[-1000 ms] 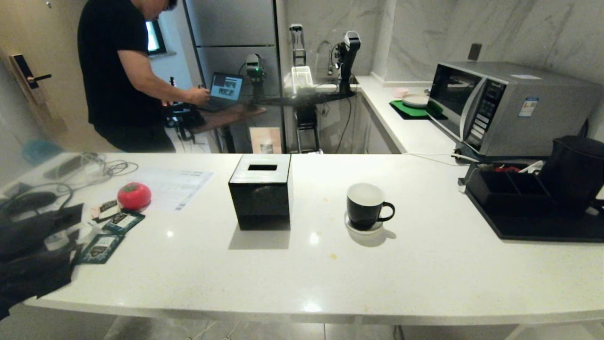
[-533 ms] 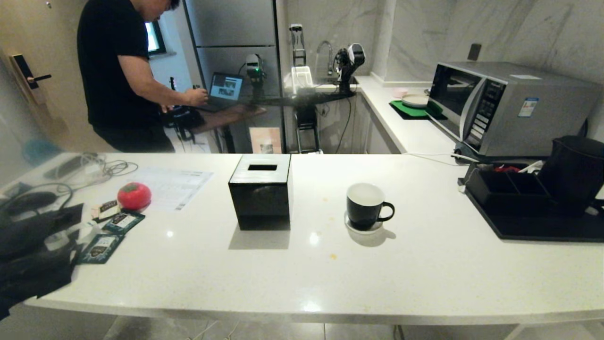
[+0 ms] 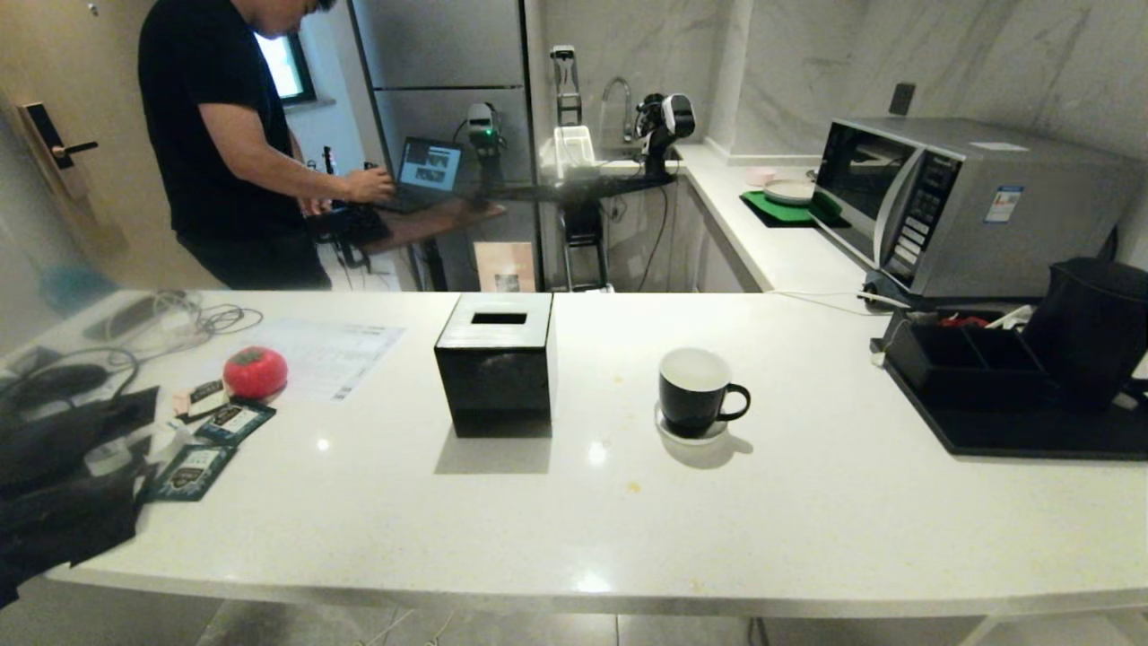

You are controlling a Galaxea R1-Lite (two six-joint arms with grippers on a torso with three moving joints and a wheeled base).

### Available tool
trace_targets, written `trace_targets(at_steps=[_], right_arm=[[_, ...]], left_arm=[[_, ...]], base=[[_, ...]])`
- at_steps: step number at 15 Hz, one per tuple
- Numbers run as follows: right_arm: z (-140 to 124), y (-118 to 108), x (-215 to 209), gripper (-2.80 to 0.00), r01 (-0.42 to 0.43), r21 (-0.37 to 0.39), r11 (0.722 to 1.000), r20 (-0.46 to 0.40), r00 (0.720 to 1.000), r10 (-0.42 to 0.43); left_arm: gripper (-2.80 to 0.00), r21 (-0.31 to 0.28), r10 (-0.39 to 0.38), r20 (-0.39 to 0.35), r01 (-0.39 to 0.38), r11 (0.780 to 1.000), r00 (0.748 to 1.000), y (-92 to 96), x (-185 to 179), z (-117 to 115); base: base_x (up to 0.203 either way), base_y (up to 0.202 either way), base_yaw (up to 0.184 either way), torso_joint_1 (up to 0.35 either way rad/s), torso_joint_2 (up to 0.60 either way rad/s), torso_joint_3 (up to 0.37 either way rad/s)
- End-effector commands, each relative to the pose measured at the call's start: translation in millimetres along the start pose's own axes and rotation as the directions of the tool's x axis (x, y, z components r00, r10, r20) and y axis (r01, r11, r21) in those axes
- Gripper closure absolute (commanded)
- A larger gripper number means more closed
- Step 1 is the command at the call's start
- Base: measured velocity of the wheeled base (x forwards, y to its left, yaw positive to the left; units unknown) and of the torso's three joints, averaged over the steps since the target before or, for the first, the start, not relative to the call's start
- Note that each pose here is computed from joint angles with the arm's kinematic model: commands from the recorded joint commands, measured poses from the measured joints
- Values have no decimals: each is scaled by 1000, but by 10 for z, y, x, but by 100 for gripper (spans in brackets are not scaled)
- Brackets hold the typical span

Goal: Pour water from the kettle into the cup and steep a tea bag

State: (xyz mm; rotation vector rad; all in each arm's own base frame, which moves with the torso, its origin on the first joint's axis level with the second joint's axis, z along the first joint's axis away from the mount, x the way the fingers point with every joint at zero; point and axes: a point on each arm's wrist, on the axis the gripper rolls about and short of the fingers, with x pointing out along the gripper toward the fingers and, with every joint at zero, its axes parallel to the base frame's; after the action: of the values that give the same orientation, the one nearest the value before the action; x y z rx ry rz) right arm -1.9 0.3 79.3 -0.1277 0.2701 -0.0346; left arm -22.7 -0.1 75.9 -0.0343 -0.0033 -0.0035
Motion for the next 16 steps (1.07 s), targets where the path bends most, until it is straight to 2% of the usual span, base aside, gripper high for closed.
trace_targets(at_steps=[1,3,4,6,11,16], right_arm=[[-2,0,3,0,-2,0,1000,-3,1000,2],[-9,1,-10,0,-15,5,1000,14,1000,15],[-20,1,-39,0,-36,10,999,54,998,36],[-39,-3,-80,0,-58,78,995,109,993,49],[-103,-3,-192,0,-35,64,997,252,968,18],[-100,-2,-189,0,-35,60,998,257,966,18]], left_arm=[[0,-1,2,0,-2,1000,1000,0,1,1],[0,-1,0,0,0,1000,1000,0,1,1],[0,1,0,1,0,1000,1000,0,1,1],[0,0,1,0,-1,1000,1000,0,1,1],[0,-1,1,0,-1,1000,1000,0,1,1],[0,1,2,0,-2,1000,1000,0,1,1]], base=[[0,0,0,0,0,0],[0,0,0,0,0,0],[0,0,0,0,0,0],[0,0,0,0,0,0],[0,0,0,0,0,0],[0,0,0,0,0,0]])
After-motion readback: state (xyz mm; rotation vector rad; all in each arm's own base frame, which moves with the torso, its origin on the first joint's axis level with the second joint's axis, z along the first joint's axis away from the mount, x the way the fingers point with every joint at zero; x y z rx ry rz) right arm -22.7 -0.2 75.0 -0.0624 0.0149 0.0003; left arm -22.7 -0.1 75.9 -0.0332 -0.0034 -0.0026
